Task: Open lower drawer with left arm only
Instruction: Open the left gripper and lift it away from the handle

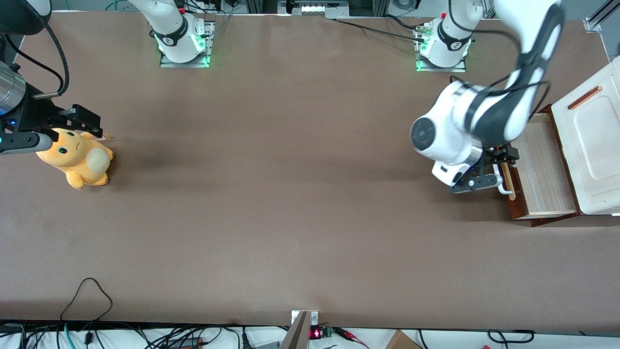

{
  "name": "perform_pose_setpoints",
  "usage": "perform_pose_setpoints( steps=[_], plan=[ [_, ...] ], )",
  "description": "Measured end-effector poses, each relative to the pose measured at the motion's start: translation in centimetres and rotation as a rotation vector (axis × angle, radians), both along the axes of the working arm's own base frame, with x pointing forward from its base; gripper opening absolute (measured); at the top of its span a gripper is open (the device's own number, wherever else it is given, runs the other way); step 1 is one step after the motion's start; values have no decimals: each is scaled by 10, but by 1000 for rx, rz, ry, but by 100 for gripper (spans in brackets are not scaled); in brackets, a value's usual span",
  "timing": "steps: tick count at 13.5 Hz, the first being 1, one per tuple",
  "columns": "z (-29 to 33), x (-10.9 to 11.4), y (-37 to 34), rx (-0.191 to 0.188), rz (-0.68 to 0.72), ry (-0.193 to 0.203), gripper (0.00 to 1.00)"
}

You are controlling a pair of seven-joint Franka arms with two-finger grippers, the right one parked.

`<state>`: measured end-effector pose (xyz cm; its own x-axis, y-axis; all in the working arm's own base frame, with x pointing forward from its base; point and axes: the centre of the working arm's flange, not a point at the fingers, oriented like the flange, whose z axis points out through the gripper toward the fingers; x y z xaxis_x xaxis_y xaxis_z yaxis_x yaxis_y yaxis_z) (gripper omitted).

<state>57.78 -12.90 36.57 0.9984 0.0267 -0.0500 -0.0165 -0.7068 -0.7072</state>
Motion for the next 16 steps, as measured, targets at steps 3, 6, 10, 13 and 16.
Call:
perform_pose_setpoints(
  steps=[3, 6, 10, 13, 16],
  plan=[
    [95, 9, 25, -313, 84, -10, 100],
    [159, 5, 73, -594, 34, 23, 100],
    [194, -5, 139, -783, -59, 26, 100],
    [198, -7, 134, -788, -76, 25, 100],
    [198, -7, 133, -788, -78, 25, 100]
  ],
)
